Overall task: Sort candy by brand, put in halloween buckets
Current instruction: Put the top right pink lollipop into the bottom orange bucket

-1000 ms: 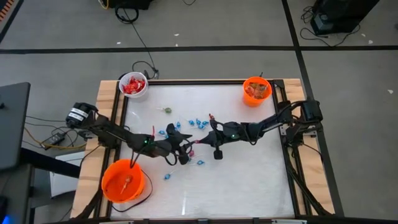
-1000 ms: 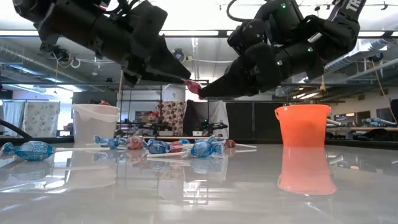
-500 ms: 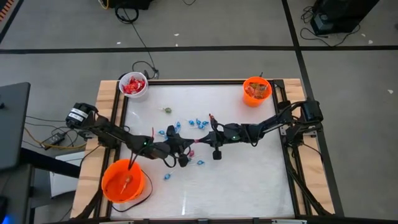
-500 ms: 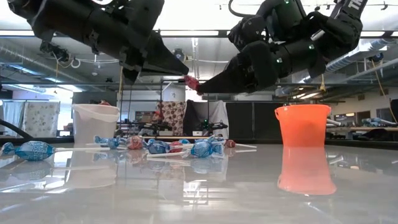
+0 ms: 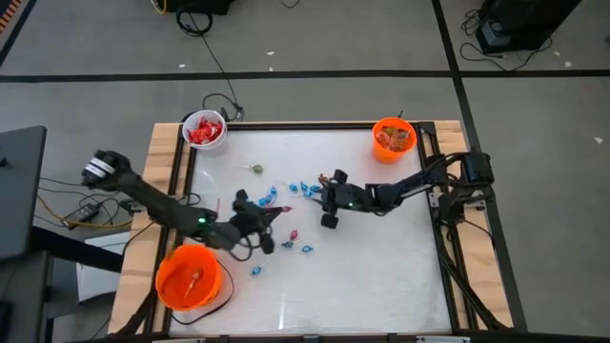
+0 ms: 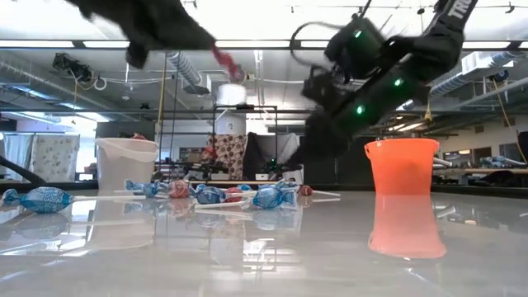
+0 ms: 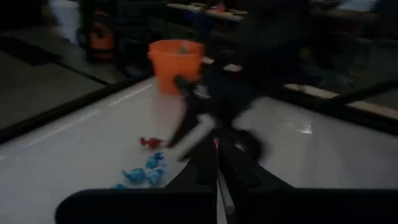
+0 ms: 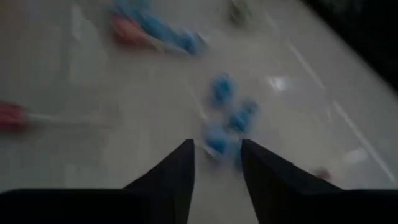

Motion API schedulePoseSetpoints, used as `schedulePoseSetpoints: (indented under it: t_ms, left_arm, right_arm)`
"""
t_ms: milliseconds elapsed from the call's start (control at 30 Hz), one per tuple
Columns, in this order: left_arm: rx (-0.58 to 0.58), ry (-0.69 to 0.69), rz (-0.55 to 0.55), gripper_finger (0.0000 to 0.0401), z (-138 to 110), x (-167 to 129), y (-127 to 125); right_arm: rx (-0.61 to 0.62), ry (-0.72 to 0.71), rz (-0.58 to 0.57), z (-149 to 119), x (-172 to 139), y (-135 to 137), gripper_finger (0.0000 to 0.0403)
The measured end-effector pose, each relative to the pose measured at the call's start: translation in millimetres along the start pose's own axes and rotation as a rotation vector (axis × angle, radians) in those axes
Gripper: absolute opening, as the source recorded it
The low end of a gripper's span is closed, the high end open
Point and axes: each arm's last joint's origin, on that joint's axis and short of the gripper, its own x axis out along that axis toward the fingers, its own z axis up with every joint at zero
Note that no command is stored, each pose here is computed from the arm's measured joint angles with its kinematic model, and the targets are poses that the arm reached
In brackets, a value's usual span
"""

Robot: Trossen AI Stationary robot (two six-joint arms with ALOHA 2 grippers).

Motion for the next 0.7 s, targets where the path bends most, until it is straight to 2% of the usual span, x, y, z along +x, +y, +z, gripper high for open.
schedulePoseSetpoints:
  t_ms: [133,267,367,433,600,700]
  left_arm:
    - [-0.020,0.059,-0.110,0.0004,26,-31,-3]
    - [0.005,0.183,-0.129,0.0004,38,-57,-3]
    - [0.002,0.441,-0.138,0.0004,55,-77,2]
    - [-0.045,0.618,-0.101,0.0004,71,-90,5]
    - [-0.064,0.876,-0.050,0.0004,102,-112,3]
    - [-0.109,1.047,-0.063,0.0004,104,-121,-4]
  right_arm:
    - [0.063,0.101,-0.071,-6,6,-21,0.0160]
    - [0.115,0.124,-0.130,-8,10,-39,0.0158]
    - [0.153,0.155,-0.163,-12,11,-48,0.0156]
    - [0.163,0.171,-0.170,-14,11,-50,0.0156]
    - [0.174,0.218,-0.193,-19,10,-51,0.0155]
    - [0.193,0.267,-0.203,-24,9,-51,0.0155]
